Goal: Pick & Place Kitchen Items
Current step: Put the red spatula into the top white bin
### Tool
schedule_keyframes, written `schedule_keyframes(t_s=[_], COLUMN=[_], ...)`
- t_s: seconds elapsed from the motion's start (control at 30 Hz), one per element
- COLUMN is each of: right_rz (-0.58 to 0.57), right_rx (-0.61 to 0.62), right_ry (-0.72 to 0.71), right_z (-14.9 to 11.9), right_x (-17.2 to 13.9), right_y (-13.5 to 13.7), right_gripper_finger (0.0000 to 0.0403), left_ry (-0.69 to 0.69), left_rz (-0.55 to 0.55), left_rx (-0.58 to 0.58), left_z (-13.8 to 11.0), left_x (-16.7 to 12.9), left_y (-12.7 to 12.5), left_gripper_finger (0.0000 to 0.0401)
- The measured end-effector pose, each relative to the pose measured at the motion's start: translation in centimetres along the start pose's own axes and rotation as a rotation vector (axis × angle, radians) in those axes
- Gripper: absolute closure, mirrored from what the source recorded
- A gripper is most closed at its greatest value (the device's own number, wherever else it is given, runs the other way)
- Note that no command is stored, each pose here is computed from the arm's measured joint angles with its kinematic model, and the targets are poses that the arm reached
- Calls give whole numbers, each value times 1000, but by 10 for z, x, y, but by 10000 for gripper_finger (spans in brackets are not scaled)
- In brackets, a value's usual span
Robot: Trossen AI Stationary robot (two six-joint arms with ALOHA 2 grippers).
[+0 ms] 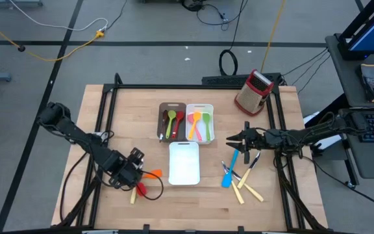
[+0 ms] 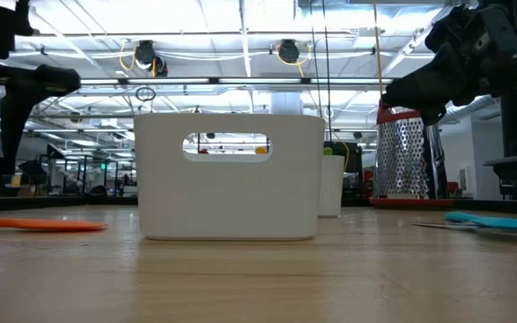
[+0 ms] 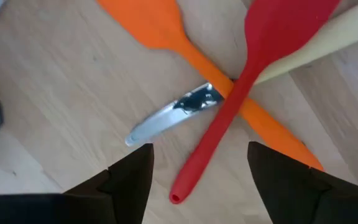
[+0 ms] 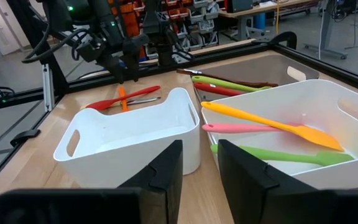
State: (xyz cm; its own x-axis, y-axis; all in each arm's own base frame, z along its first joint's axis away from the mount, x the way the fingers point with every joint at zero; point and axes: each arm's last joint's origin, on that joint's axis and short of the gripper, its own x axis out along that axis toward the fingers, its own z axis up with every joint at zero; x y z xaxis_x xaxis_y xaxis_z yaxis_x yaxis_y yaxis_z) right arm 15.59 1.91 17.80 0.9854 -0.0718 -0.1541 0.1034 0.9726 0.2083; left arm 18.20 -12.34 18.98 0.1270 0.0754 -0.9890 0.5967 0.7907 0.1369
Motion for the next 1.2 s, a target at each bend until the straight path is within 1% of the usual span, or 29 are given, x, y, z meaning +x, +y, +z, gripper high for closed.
schedule_keyframes(t_s=[0.23, 0.47, 0.57, 0.73, 0.83, 1.03, 1.13, 1.2], right_rz=[0, 0, 0, 0, 0, 0, 0, 0], right_rx=[0, 0, 0, 0, 0, 0, 0, 0], right_ry=[0, 0, -1, 0, 0, -1, 0, 0], right_z=[0, 0, 0, 0, 0, 0, 0, 0], right_x=[0, 0, 0, 0, 0, 0, 0, 0], right_y=[0, 0, 0, 0, 0, 0, 0, 0], right_gripper_finger=[310, 310, 310, 310, 310, 310, 310, 310], left_ry=[-3, 9, -20, -4, -7, -19, -41, -43], left_rz=[-4, -13, -6, -7, -7, -26, -53, -52], left_rx=[14, 26, 21, 4, 13, 78, 82, 82], left_z=[0, -9, -8, -14, -15, -19, -22, -24], left_x=[0, 20, 24, 30, 33, 42, 48, 51], left_y=[0, -3, -2, -4, -4, -6, -8, -8], left_gripper_finger=[135, 135, 135, 135, 135, 135, 135, 135])
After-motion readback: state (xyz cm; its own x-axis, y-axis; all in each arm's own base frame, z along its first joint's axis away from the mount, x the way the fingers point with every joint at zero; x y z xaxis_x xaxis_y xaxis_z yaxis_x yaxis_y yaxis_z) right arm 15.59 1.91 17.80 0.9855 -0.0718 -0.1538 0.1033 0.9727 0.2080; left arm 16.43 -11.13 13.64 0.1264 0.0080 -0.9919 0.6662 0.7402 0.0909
